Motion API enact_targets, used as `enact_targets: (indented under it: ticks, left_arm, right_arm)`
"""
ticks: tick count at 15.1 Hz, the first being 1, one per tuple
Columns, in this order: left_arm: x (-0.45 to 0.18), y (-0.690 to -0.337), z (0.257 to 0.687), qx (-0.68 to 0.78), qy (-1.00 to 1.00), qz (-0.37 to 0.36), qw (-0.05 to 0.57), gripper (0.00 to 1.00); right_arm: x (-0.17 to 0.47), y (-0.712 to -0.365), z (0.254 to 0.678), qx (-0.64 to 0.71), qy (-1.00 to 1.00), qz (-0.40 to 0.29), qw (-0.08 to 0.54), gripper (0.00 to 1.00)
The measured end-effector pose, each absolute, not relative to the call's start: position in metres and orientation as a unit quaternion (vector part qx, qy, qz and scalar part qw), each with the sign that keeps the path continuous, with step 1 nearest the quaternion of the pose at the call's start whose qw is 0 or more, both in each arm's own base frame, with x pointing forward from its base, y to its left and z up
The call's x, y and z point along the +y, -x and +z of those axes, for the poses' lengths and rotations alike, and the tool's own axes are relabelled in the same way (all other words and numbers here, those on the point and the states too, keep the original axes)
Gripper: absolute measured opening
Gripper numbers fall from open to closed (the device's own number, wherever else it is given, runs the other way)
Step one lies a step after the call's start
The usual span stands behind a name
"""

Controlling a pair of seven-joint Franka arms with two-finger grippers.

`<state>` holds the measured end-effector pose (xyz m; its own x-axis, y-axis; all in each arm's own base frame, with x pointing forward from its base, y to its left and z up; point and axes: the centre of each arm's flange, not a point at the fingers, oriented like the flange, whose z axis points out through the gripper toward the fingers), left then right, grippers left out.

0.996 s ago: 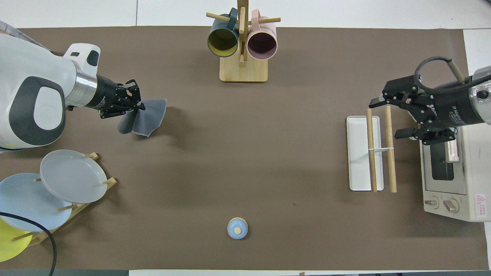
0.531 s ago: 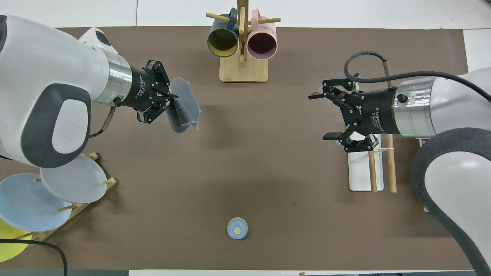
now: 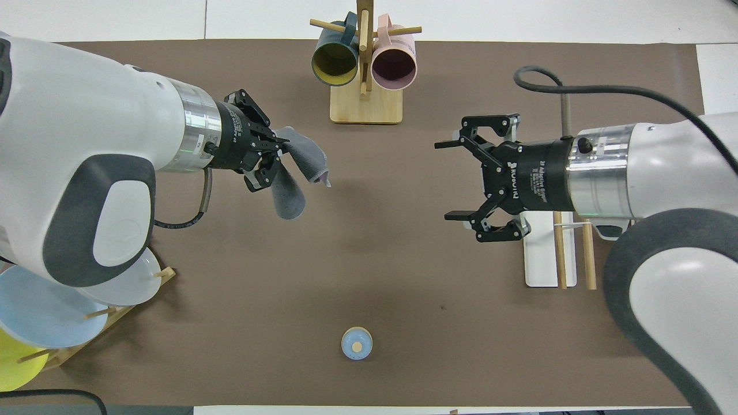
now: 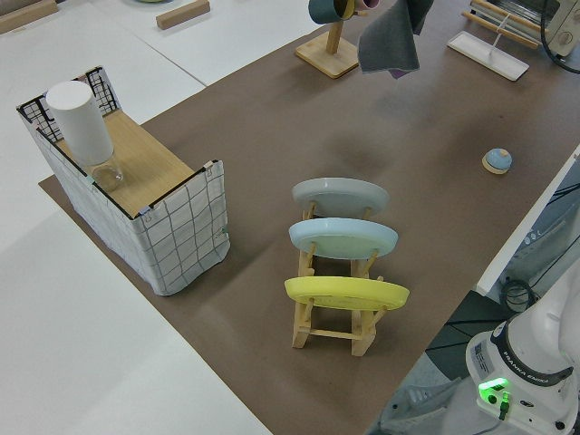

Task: Fold towel and hang on rack
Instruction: 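Grasp the hanging towel with the right gripper beside the left gripper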

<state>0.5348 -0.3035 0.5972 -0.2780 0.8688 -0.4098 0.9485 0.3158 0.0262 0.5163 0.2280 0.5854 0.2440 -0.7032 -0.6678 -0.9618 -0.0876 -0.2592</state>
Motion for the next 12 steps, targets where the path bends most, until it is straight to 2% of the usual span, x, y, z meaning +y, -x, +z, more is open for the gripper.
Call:
enact_targets:
  ticks: [8,12]
  left_arm:
    - [-0.329,-0.520,0.601,0.842,-0.492,-0.135,0.173,0.02]
    - [-0.329,-0.518,0.599,0.848,-0.484,-0.135,0.171,0.02]
  right_arm:
    - [0.286,-0.499,0.576,0.612,0.684,0.188,0.350,1.00]
    - [0.299,-0.512,0.548,0.617,0.686,0.178,0.343,1.00]
